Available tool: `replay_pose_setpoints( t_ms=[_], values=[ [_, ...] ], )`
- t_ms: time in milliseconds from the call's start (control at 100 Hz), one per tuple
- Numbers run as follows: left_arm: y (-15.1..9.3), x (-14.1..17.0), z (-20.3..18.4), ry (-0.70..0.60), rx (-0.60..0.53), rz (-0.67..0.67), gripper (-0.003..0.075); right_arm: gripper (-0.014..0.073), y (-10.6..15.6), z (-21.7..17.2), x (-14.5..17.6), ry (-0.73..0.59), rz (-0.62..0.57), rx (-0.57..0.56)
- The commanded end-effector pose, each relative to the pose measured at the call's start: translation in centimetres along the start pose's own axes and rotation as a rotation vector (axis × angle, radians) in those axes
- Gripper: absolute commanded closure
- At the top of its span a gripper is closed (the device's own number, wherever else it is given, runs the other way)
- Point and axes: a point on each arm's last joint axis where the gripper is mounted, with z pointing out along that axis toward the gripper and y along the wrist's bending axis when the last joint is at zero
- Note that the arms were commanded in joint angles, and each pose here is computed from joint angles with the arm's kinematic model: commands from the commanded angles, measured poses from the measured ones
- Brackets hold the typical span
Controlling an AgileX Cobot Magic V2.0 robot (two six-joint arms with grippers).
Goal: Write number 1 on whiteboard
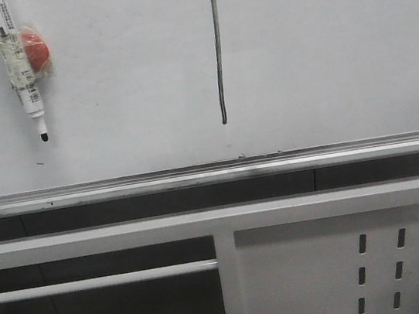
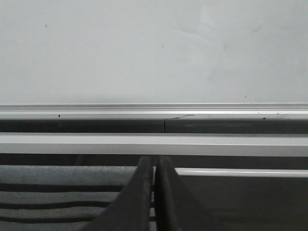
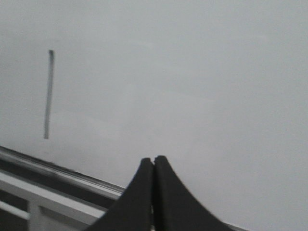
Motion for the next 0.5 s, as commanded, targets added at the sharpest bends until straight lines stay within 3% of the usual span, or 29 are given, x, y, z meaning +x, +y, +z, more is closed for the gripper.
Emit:
replay_pose_setpoints(
  t_ms=[0,170,490],
  values=[
    [-0.1,0.6,0.2,-0.045,0.011,-0.011,0.074,0.0664,-0.5,-0.1,0.8,0.051,-0.005,0.103],
    [-0.1,0.6,0.2,-0.045,0.011,-0.011,0.074,0.0664,-1.2,-0.7,2.2,0.202,0.043,0.259],
    [-0.1,0.6,0.2,-0.045,0.011,-0.011,0.074,0.0664,-1.4,-1.2,3.4,0.342,0.075,0.347]
  ],
)
